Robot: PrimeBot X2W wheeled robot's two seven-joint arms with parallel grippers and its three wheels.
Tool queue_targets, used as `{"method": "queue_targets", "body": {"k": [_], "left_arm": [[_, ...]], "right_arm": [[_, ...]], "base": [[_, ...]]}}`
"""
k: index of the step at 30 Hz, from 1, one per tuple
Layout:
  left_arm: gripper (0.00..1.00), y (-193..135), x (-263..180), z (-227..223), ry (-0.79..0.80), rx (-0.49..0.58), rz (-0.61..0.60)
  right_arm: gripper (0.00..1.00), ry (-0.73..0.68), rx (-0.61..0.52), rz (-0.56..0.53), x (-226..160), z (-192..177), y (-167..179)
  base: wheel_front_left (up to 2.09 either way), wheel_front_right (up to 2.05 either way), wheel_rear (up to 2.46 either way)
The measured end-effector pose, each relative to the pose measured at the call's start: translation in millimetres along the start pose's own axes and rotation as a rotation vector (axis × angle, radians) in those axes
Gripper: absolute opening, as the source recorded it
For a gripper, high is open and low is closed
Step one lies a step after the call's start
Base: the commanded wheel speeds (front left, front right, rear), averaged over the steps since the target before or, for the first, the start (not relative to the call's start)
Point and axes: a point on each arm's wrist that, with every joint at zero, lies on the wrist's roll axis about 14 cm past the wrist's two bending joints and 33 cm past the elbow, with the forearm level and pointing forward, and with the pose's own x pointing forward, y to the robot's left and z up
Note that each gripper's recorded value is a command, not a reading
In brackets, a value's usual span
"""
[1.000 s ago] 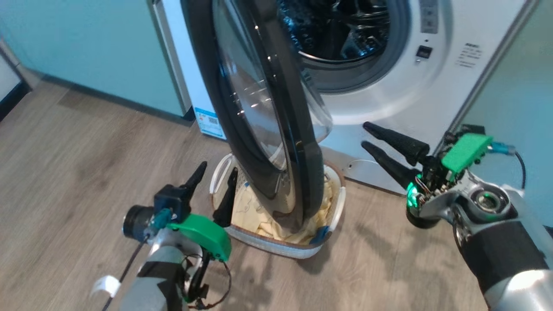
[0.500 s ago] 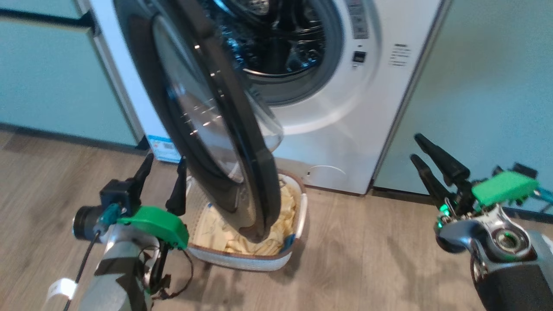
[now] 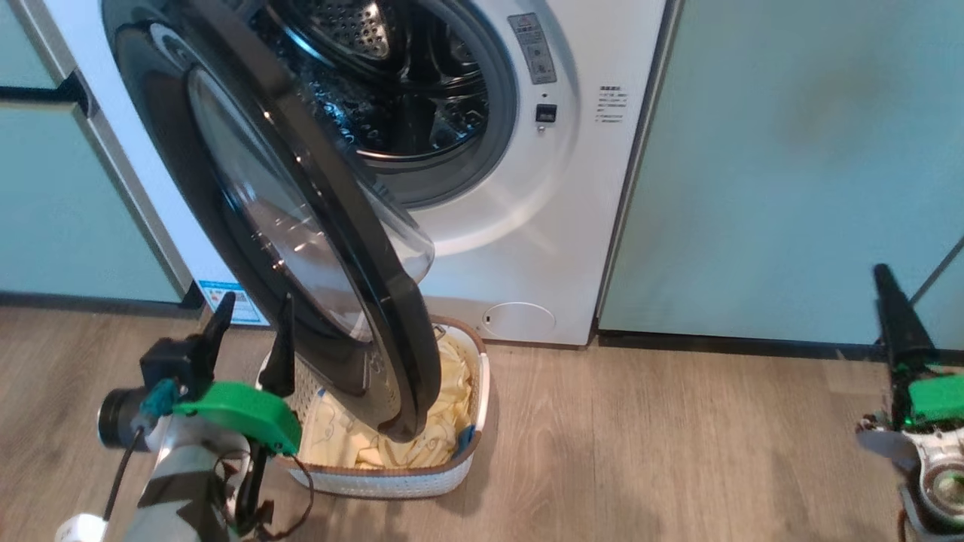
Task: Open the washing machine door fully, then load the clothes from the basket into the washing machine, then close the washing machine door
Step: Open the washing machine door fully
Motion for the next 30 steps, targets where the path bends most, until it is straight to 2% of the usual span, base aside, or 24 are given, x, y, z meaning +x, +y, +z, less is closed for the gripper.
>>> {"method": "queue_targets", "body": {"k": [4, 8, 13, 15, 21, 25, 30], "left_arm": [[1.00, -2.6, -1.7, -2.1, 0.006, 0.007, -0.009], [1.00, -4.3, -1.7, -1.4, 0.005, 0.008, -0.017], [1.00, -4.1, -2.4, -2.3, 0.007, 0.010, -0.015], [1.00, -4.0, -3.1, -3.2, 0.010, 0.008, -0.018], [1.00, -0.2, -5.4, -6.6, 0.020, 0.005, -0.007], [1.00, 0.9, -6.6, -11.3, 0.034, 0.002, -0.007], [1.00, 0.1, -6.7, -12.7, 0.038, 0.004, -0.007]], "right_arm": [[1.00, -0.095, -0.188, 0.020, -10.5, 13.5, 1.3], [1.00, -0.081, -0.364, 0.015, -18.2, 11.3, -8.5], [1.00, -0.169, -0.576, 0.018, -18.1, 43.5, -3.9], [1.00, -0.177, -0.652, 0.009, -21.0, 44.9, -6.2], [1.00, -0.138, -0.840, -0.061, -37.0, 35.7, -30.4], [1.00, -0.057, -0.998, -0.067, -41.0, 18.7, -41.4], [1.00, 0.024, -1.097, -0.059, -47.3, 0.5, -50.8]], "base": [[0.00, 0.00, 0.00], [0.00, 0.00, 0.00], [0.00, 0.00, 0.00], [0.00, 0.00, 0.00], [0.00, 0.00, 0.00], [0.00, 0.00, 0.00], [0.00, 0.00, 0.00]]}}
